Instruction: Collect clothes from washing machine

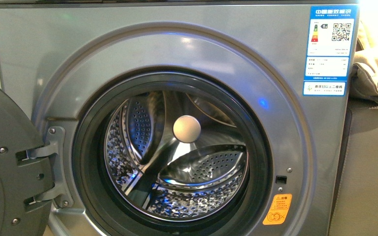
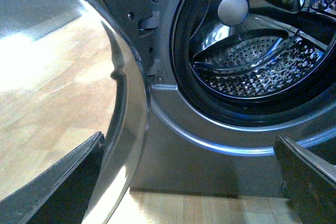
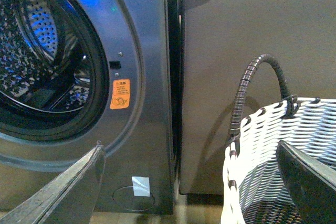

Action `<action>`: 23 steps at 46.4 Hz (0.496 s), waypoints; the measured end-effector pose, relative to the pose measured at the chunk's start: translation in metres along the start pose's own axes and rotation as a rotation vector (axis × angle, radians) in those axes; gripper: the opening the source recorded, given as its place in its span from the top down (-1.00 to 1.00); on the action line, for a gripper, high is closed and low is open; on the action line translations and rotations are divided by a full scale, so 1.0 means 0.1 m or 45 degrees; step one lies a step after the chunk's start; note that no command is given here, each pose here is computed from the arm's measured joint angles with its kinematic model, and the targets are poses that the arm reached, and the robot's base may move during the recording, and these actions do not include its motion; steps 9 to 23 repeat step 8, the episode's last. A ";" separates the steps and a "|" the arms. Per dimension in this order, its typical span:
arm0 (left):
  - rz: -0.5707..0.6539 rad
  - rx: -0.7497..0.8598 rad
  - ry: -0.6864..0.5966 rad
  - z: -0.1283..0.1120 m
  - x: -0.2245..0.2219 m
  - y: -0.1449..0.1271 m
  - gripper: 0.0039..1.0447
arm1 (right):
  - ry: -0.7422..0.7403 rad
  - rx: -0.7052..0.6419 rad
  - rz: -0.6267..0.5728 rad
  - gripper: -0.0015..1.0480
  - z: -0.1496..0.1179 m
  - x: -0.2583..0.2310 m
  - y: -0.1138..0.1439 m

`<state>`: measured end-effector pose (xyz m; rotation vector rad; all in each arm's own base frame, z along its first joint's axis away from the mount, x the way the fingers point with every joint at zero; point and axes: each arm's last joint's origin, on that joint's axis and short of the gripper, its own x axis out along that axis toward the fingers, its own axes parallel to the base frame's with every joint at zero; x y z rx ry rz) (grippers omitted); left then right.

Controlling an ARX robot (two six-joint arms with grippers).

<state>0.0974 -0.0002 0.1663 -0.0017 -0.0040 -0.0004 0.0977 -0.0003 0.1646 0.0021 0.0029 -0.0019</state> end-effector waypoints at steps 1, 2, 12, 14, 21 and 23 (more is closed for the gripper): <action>0.000 0.000 0.000 0.00 0.00 0.00 -0.88 | 0.000 0.000 0.000 -0.85 0.00 0.00 0.00; 0.000 0.000 0.000 0.00 0.00 0.00 -0.88 | 0.000 0.000 0.000 -0.85 0.00 0.00 0.00; 0.000 0.000 0.000 0.00 0.00 0.00 -0.88 | 0.000 0.000 0.000 -0.85 0.00 0.00 0.00; 0.000 0.000 0.000 0.00 0.00 0.00 -0.88 | 0.000 0.000 0.000 -0.85 0.00 0.00 0.00; 0.000 0.000 0.000 0.00 0.00 0.00 -0.88 | 0.000 0.000 0.000 -0.85 0.00 0.00 0.00; 0.000 0.000 0.000 0.00 0.00 0.00 -0.88 | 0.000 0.000 0.000 -0.85 0.00 0.00 0.00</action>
